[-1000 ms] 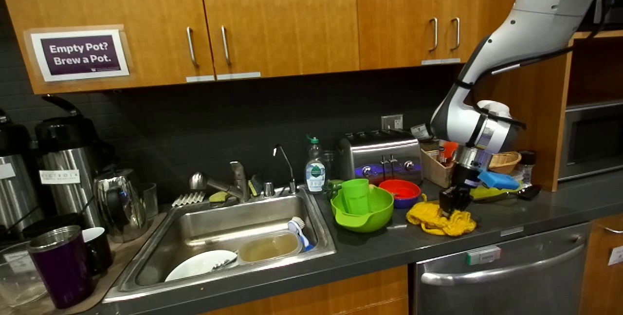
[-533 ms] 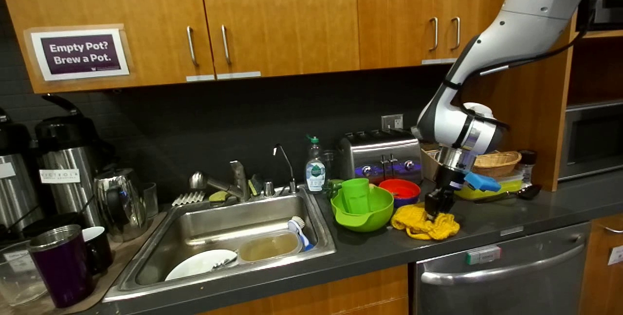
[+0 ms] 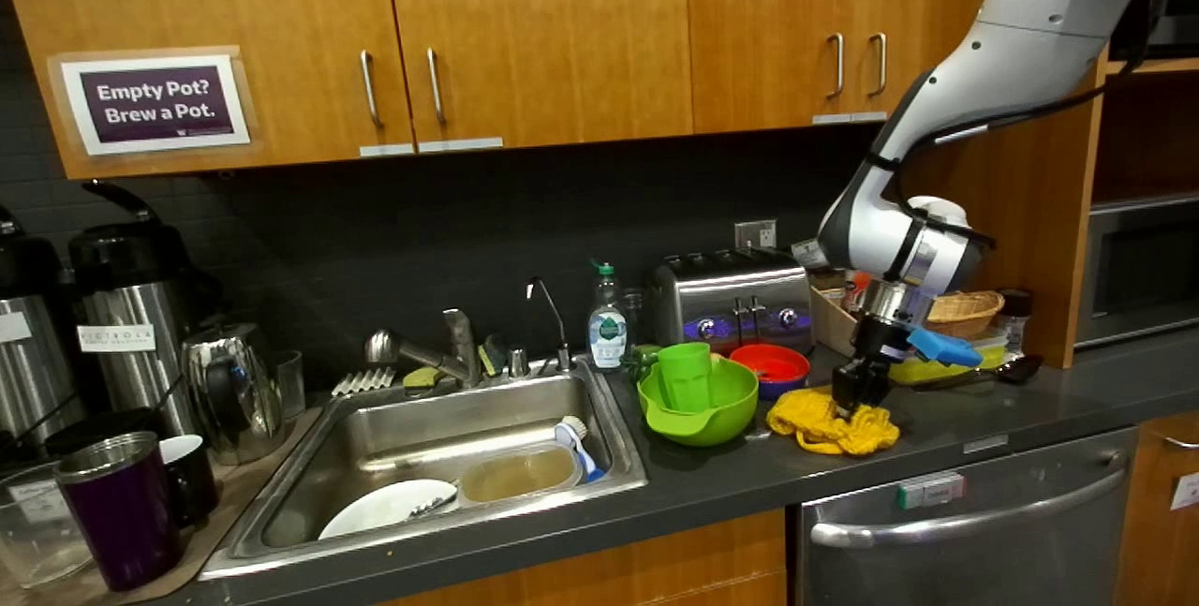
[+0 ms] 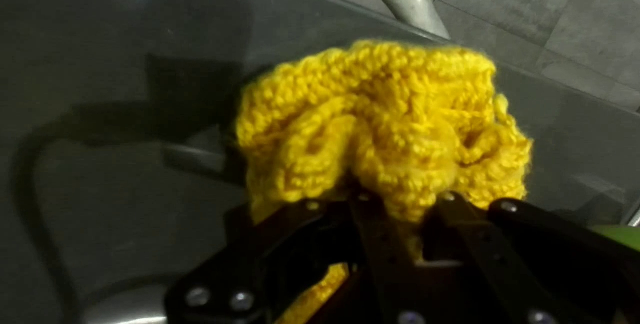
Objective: Wipe the counter with the yellow towel
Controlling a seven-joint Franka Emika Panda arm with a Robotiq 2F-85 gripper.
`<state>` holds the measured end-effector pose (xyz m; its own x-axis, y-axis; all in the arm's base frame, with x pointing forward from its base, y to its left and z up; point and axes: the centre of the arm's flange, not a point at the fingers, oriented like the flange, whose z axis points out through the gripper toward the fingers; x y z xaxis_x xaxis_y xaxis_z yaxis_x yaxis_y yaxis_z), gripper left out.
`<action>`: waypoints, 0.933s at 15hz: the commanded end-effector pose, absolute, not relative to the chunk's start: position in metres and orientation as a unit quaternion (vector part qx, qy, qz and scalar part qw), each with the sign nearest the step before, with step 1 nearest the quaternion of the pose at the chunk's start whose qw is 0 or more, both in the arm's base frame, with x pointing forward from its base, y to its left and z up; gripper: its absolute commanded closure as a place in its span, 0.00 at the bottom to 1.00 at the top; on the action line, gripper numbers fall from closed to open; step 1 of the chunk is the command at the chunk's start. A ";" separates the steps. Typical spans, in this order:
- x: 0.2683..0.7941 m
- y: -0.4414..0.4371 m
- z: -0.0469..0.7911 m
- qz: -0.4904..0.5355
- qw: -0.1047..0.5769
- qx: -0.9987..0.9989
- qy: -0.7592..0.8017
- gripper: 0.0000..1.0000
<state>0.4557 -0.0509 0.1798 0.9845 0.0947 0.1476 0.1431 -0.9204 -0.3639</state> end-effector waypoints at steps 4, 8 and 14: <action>0.419 -0.120 0.165 -0.070 0.170 -0.983 0.008 0.96; 0.407 -0.142 0.167 -0.076 0.163 -0.983 0.034 0.96; 0.404 -0.146 0.170 -0.075 0.161 -0.983 0.036 0.96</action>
<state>0.4193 -0.1453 0.1825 0.9839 -0.0981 0.1494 -0.0414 -0.9383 -0.3433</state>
